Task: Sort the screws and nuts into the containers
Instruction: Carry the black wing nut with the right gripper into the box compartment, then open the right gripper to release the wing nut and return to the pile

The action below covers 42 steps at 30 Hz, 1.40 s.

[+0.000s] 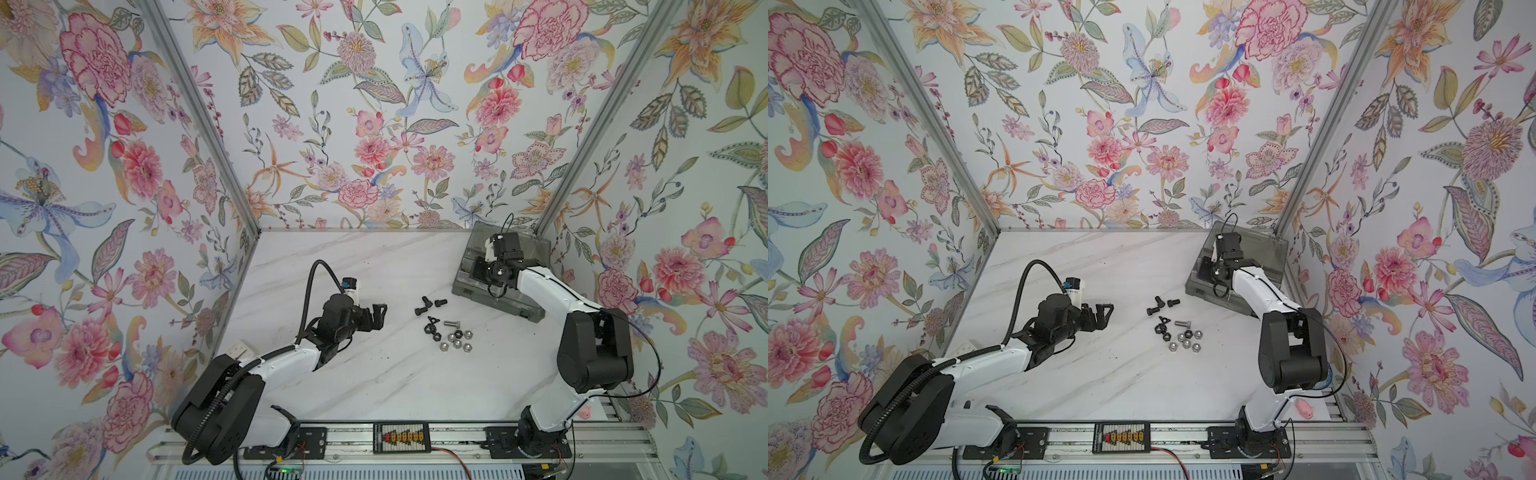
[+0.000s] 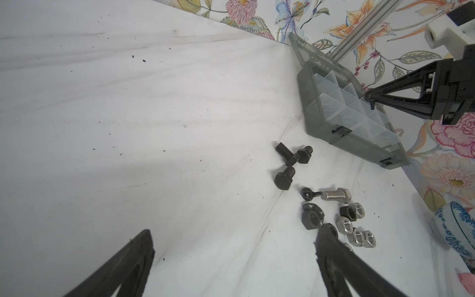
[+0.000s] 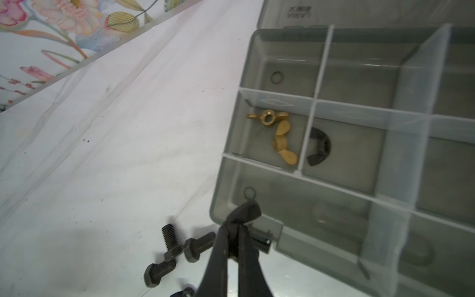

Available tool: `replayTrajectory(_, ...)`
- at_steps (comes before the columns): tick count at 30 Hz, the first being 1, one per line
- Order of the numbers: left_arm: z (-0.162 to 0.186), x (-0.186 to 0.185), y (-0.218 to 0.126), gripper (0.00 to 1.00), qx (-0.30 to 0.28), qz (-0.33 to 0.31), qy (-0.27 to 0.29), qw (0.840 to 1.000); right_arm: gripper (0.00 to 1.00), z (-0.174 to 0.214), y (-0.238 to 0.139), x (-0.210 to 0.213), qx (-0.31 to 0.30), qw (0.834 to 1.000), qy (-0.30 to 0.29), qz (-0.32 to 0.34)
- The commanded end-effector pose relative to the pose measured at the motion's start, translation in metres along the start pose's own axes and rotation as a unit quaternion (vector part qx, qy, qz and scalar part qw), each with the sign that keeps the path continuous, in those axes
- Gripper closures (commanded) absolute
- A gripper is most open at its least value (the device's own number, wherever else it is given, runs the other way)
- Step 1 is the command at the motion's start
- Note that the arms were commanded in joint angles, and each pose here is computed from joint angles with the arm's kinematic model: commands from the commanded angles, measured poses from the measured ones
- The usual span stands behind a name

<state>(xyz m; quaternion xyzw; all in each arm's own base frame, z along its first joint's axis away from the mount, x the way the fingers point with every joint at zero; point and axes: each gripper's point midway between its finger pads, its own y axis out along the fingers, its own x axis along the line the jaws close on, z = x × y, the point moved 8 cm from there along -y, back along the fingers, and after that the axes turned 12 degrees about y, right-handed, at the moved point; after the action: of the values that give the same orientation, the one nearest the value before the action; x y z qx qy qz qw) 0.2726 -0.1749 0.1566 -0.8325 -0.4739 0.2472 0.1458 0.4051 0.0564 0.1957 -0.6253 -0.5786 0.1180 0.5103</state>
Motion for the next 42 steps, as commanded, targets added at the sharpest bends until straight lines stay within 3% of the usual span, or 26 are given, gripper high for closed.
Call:
replayTrajectory(1, -0.009, -0.001, 0.003, 0.01, -0.012, 0.011, -0.011, 1.0, 1.0, -0.016, 0.002, -0.016, -0.005, 1.0, 0.004, 0.029)
replayTrajectory(8, -0.011, -0.003, 0.007, 0.01, -0.016, 0.022, -0.02, 0.999, 1.0, -0.036, 0.017, -0.04, -0.011, 0.998, 0.02, 0.062)
replayTrajectory(22, -0.016, -0.004, 0.015, 0.01, -0.016, 0.024, -0.014, 0.999, 1.0, -0.047, 0.051, -0.049, 0.007, 0.997, 0.028, 0.069)
replayTrajectory(29, -0.015, -0.003, 0.017, 0.01, -0.014, 0.021, -0.014, 1.0, 0.78, -0.046, 0.057, -0.05, 0.014, 0.997, 0.028, 0.07)
replayTrajectory(35, -0.015, -0.004, 0.02, 0.0, -0.012, 0.025, -0.014, 1.0, 0.74, -0.05, 0.05, -0.049, 0.012, 0.998, 0.024, 0.058)
replayTrajectory(42, -0.016, -0.005, 0.021, 0.01, -0.014, 0.031, -0.012, 0.999, 0.65, -0.048, 0.014, -0.03, 0.01, 1.0, 0.004, -0.004)
